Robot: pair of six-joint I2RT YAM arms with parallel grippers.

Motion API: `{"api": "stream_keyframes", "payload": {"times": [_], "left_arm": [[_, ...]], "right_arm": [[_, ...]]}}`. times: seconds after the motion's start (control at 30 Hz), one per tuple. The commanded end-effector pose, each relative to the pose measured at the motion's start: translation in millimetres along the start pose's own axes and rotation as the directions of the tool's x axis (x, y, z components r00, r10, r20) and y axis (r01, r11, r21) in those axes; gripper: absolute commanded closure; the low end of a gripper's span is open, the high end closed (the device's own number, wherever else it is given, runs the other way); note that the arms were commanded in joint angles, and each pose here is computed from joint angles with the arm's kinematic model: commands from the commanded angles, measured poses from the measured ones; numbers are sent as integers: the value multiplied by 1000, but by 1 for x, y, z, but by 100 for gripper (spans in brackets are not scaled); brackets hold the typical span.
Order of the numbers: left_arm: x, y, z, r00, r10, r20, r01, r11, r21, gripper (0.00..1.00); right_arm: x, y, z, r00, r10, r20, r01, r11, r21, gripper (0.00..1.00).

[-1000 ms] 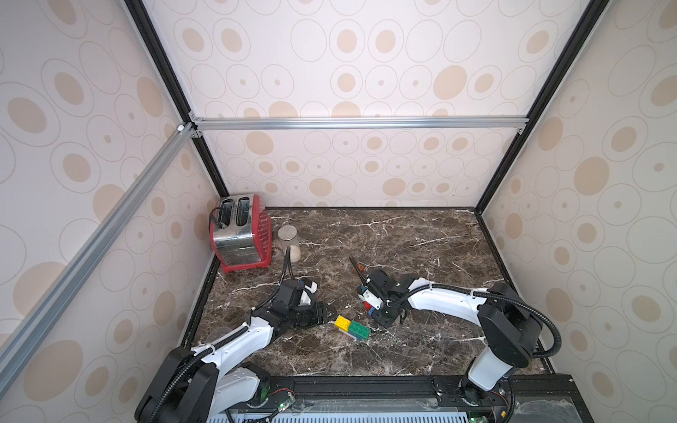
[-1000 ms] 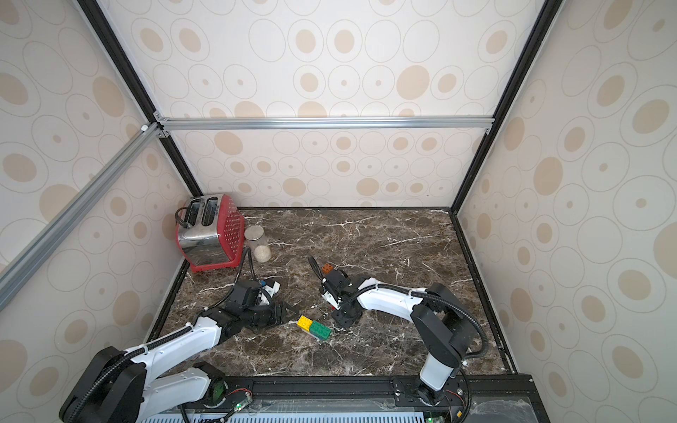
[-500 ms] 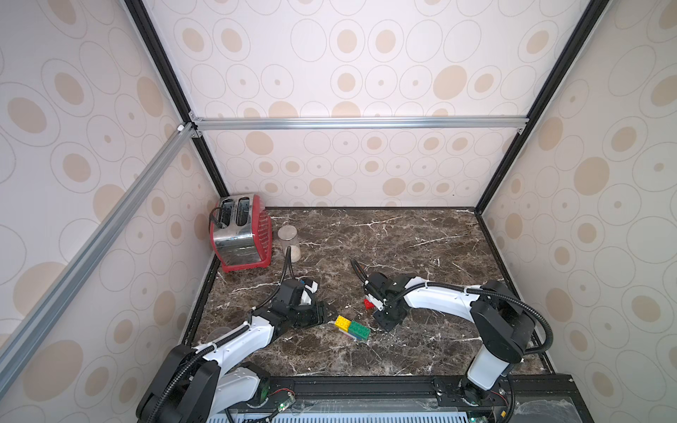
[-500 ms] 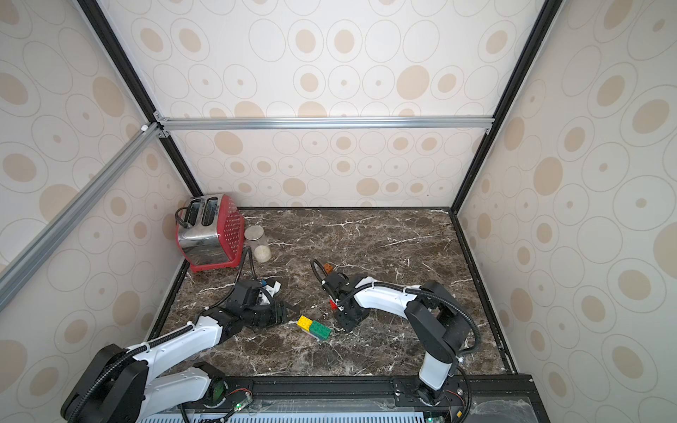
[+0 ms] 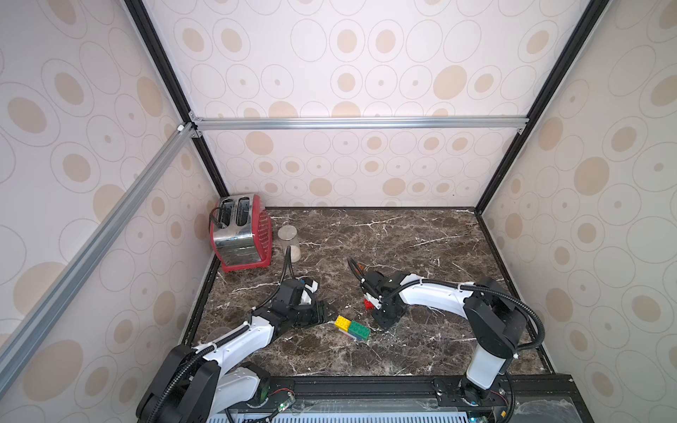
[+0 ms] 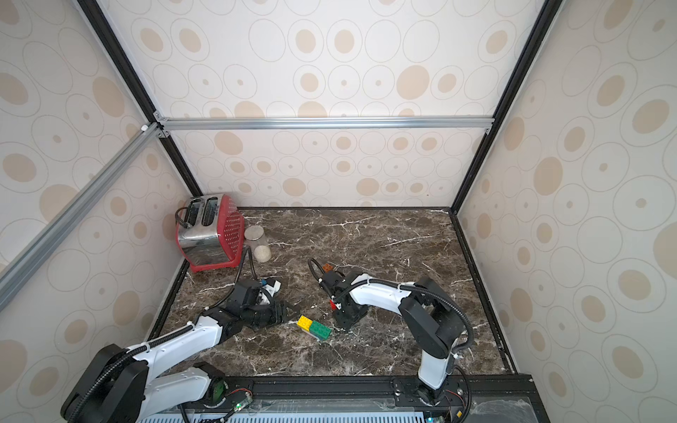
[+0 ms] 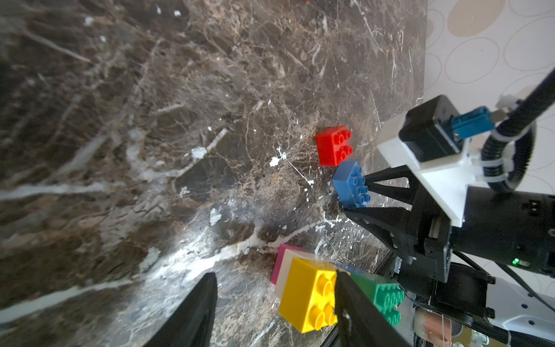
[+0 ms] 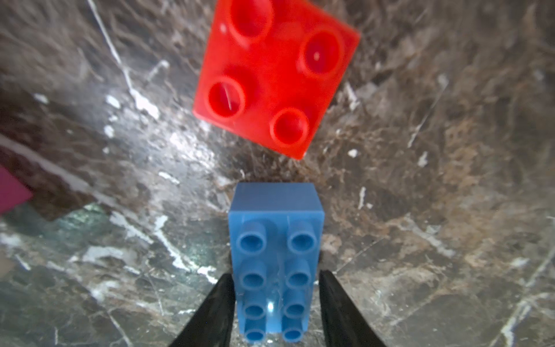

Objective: Assemble a heart with lego
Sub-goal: Adjust the lego brick at the center of the board, then assemble the lego brick with the lego brick.

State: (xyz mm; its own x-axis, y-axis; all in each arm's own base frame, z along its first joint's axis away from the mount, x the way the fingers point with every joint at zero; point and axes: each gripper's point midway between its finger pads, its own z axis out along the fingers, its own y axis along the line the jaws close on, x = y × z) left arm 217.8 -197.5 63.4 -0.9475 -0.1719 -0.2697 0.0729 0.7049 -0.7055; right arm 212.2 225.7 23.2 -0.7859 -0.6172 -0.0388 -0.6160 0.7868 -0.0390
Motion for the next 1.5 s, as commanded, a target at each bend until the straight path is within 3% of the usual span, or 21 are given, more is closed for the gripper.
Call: {"api": "stream_keyframes", "payload": {"times": [0.0,0.53,0.7,1.17,1.47], "left_arm": [[-3,-3,-1,1000,18,12,-19,1000,18,38],[-3,-1,-2,1000,14,17,-14,1000,9,38],[-5,11,-6,999,-21,48,23,998,-52,39],[-20,54,-42,951,-195,239,221,971,-87,39],[-18,53,-46,945,-193,262,218,973,-70,39]], "right_arm": [[0,-2,-4,1000,14,-14,-14,1000,20,52],[1,0,-3,1000,13,-26,-12,1000,13,65],[-4,0,-27,1000,-12,29,12,1000,4,70],[-63,49,-101,945,-285,159,285,958,23,71],[-88,101,-95,901,-412,134,418,908,-22,72]]}}
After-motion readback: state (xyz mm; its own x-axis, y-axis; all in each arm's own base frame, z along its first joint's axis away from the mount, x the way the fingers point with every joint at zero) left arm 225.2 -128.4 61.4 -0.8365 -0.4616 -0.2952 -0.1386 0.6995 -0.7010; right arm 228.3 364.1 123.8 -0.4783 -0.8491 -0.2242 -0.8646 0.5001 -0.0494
